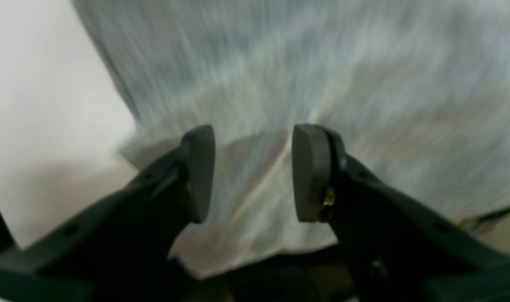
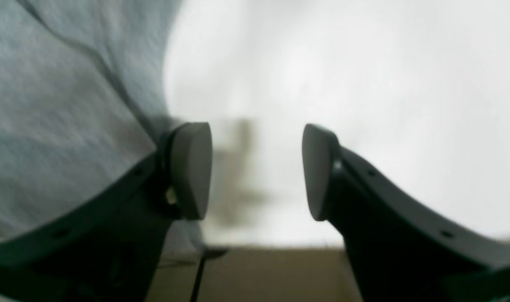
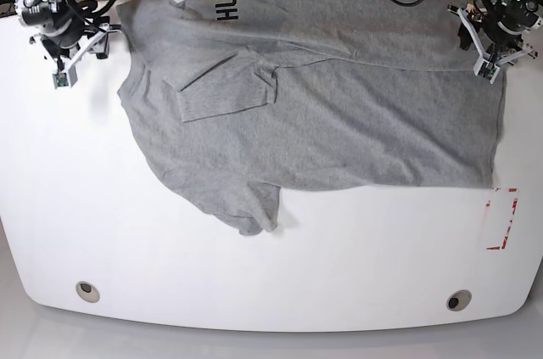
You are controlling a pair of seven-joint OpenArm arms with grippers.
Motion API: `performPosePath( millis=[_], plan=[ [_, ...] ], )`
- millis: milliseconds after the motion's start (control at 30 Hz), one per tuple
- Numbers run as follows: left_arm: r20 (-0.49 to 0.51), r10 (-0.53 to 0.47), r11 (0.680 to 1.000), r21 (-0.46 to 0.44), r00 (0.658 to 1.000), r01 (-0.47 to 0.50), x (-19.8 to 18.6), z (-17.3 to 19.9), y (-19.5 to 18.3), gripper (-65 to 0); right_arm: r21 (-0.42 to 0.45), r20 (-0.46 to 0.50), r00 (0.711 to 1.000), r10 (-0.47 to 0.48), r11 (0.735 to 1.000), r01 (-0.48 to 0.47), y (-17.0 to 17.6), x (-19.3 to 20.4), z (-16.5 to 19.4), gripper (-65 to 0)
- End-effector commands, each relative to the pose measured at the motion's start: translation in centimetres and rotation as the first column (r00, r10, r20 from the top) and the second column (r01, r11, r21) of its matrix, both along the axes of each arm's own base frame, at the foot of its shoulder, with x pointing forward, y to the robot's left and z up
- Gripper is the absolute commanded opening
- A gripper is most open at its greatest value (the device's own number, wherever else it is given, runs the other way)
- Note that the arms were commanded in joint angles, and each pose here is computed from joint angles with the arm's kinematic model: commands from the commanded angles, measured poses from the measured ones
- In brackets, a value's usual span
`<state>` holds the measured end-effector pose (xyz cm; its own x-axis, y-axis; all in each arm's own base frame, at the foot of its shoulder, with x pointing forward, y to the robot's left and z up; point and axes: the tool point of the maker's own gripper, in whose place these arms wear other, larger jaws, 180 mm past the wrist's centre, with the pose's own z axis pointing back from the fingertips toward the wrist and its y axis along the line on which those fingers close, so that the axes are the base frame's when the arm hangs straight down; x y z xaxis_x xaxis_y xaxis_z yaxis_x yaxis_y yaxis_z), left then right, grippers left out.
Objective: Fold the T-shirt properly
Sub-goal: 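Move both grippers to the shirt's hem and grasp it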
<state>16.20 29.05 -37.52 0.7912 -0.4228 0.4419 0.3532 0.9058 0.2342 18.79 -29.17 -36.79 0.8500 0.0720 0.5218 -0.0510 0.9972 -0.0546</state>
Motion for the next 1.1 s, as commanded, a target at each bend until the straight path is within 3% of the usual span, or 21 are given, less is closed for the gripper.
performPosePath(
  millis=[0,200,400,667,833,1067],
  plan=[
    [0.067,-0.011,1.000,-0.011,0.998,0.012,1.2,1.6,-0.4,-37.9,-0.011,0.067,0.997,0.046,0.999,-0.046,0.5,2.2,1.5,-33.0],
    [0.160,-0.008,1.000,-0.010,0.987,0.010,4.4,3.5,-0.3,-38.1,0.042,0.144,0.983,0.118,0.991,-0.125,3.2,7.5,2.2,-33.0],
    [0.198,-0.013,0.999,0.036,0.980,0.006,6.2,4.5,0.3,-38.1,0.140,0.190,0.974,0.121,0.979,-0.149,4.3,13.4,2.3,-33.0],
    [0.243,-0.009,0.999,0.043,0.970,-0.002,7.7,5.6,0.5,-37.9,0.249,0.263,0.951,0.161,0.941,-0.228,6.4,21.0,2.6,-33.0],
    [0.230,-0.008,0.997,0.073,0.973,-0.009,7.6,5.4,1.0,-37.9,0.319,0.255,0.954,0.159,0.917,-0.238,6.9,23.5,0.8,-33.0],
    [0.232,0.034,0.998,0.039,0.972,-0.044,9.0,4.7,1.8,-37.6,0.401,0.232,0.962,0.147,0.886,-0.232,8.6,25.2,-1.7,-33.0]
  ],
)
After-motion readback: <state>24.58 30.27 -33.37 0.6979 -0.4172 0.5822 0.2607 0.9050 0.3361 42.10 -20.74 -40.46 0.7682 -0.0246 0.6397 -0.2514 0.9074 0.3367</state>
